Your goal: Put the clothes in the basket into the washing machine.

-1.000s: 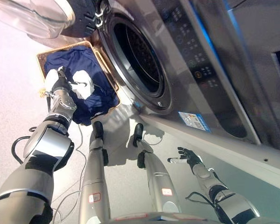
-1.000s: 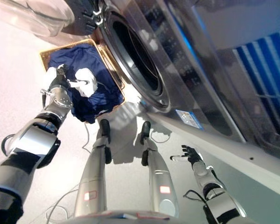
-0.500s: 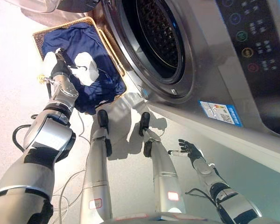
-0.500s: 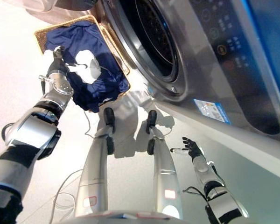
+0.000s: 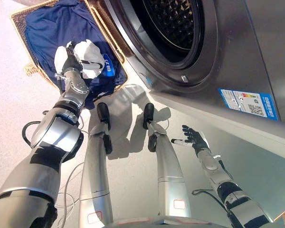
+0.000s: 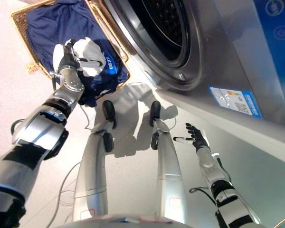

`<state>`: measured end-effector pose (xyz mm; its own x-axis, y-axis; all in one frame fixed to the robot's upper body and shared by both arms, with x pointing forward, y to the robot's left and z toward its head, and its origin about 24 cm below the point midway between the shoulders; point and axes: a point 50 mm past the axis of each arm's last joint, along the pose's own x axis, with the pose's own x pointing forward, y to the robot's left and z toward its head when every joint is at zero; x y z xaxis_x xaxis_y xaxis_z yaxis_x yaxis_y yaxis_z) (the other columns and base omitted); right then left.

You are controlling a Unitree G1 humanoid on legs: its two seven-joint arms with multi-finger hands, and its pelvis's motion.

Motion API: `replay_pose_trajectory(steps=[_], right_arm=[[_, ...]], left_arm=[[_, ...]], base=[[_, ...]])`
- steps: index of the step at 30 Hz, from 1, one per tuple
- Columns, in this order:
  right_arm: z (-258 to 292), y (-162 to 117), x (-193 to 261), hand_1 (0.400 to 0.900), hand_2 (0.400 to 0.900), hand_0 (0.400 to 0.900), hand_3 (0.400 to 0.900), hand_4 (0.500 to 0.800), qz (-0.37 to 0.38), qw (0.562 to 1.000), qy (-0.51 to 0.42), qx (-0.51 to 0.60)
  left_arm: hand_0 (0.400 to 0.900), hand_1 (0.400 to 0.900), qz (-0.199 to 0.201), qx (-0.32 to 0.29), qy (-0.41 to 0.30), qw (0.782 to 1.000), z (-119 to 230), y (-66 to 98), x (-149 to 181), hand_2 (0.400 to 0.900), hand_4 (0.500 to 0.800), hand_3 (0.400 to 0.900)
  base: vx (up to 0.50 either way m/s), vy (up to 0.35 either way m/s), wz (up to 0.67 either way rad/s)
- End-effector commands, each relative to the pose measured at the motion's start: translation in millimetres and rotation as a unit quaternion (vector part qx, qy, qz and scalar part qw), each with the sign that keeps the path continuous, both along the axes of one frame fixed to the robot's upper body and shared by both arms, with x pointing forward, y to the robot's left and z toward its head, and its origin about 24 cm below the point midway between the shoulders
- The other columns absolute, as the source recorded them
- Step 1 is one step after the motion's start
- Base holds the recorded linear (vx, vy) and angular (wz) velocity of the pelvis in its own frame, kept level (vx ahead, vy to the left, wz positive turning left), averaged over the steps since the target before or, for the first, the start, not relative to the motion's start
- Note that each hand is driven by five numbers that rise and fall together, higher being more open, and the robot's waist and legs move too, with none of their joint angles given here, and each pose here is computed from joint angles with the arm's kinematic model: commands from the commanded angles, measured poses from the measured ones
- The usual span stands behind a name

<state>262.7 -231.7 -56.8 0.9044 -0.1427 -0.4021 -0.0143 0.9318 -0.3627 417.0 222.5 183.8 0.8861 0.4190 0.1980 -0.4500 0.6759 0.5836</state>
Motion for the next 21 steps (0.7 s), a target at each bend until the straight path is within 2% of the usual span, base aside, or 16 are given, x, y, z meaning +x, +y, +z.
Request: replay_pose_trajectory(steps=[1,2,3,4,5,11,21], right_arm=[[-16.7,-48.3,-48.8,0.9,0.9,0.9,0.9,0.8,-0.056,0.996,0.052,-0.051],[-17.2,-49.2,-49.9,0.9,0.9,0.9,0.9,0.8,-0.057,0.996,0.053,-0.052],[-17.4,-49.8,-50.4,0.9,0.9,0.9,0.9,0.8,-0.058,0.996,0.054,-0.052],[-17.6,-50.6,-51.0,0.9,0.9,0.9,0.9,0.8,-0.06,0.995,0.054,-0.051],[-17.6,-51.8,-51.8,0.9,0.9,0.9,0.9,0.8,-0.063,0.995,0.054,-0.052],[-20.2,-52.8,-54.8,0.9,0.9,0.9,0.9,0.8,-0.065,0.995,0.061,-0.053],[-29.4,-53.7,-60.7,0.9,0.9,0.9,0.9,0.8,-0.065,0.992,0.094,-0.057]], left_arm=[[0.778,0.778,-0.017,0.012,-0.041,0.999,17.4,-9.6,3.0,0.778,0.727,0.778],[0.682,0.682,-0.019,0.011,-0.041,0.999,17.1,-11.4,3.3,0.682,0.669,0.682],[0.504,0.504,-0.021,0.01,-0.04,0.999,17.4,-12.7,3.7,0.504,0.562,0.504],[0.435,0.435,-0.021,0.01,-0.039,0.999,17.3,-12.8,3.8,0.435,0.521,0.435],[0.4,0.4,-0.023,0.011,-0.038,0.999,18.0,-13.6,4.1,0.4,0.5,0.4],[0.4,0.4,-0.028,0.003,-0.035,0.999,15.9,-16.5,4.5,0.4,0.5,0.4],[0.4,0.4,-0.034,-0.014,-0.009,0.999,-7.5,-19.7,1.8,0.4,0.5,0.4]], base=[[-0.013,-0.001,-0.05],[-0.014,-0.01,-0.04],[0.0,0.0,0.0],[0.0,0.0,0.0],[0.0,0.0,0.0],[-0.004,-0.005,0.02],[0.005,0.001,0.01]])
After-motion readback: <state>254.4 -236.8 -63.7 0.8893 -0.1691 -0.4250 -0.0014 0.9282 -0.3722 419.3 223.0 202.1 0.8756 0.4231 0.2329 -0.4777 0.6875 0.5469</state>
